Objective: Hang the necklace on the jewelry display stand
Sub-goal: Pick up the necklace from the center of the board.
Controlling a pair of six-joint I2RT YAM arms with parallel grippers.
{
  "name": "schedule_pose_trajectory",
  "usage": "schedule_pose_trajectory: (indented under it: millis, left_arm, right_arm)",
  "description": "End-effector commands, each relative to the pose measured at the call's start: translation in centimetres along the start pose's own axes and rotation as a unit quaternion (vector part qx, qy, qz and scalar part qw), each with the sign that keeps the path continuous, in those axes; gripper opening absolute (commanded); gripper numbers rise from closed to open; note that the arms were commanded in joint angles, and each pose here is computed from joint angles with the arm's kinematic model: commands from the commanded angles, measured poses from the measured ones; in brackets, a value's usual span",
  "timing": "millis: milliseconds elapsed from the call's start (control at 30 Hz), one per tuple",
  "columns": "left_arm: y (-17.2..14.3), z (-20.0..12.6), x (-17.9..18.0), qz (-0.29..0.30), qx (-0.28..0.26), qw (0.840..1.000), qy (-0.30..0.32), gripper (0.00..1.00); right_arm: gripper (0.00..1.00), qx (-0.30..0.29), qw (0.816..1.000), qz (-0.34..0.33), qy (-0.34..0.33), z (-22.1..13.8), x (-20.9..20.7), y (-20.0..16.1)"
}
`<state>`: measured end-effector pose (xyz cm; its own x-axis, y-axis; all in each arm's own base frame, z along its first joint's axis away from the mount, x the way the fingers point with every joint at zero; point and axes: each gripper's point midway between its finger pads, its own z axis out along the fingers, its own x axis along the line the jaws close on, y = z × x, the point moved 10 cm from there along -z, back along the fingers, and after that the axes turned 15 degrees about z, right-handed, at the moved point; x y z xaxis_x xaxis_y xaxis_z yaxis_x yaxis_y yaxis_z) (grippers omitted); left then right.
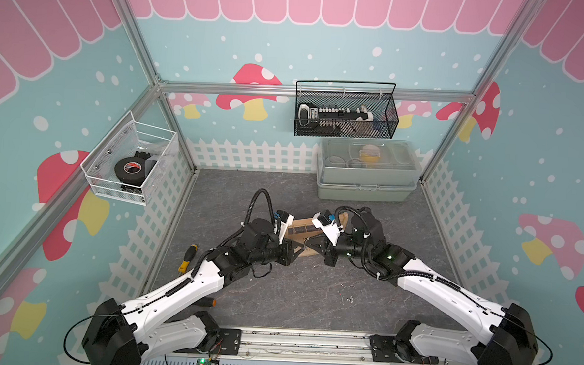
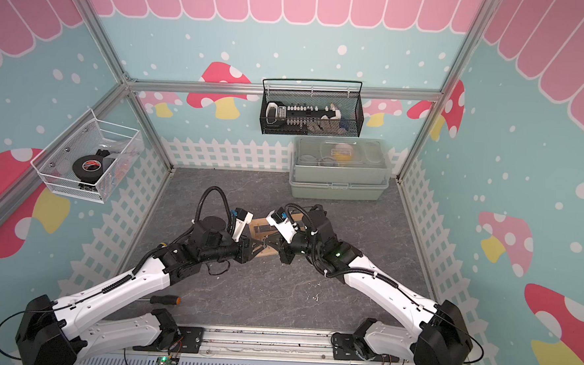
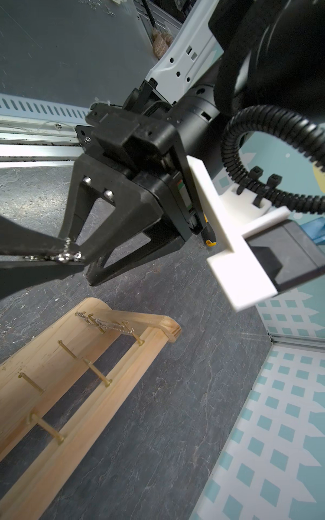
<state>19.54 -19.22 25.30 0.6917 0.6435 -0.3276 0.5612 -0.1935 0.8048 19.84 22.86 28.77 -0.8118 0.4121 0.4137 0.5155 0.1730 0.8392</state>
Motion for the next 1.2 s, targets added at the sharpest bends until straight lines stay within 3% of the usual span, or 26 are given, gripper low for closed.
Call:
schedule_pose_trajectory:
  millis: [0,933,1167]
  left_arm:
    - [-0.34,-0.69,-0.03,0.015,-0.001,1.000,-0.002,0.33]
    - [-0.18,-0.91,0.68,0.015,-0.005,0.999,0.049,0.33]
    - [0.07,-0.95,0.29,0.018,-0.005,0.999,0.030,0.33]
  right_arm:
    - [0.04,-0.004,1.000,-0.009,0.007,0.13,-0.23,-0.02]
    - [0.04,-0.006,0.999,-0.002,0.033,0.51,-0.14,-0.03]
    - [0.04,-0.010,1.000,0.003,0.025,0.61,-0.31,0.03]
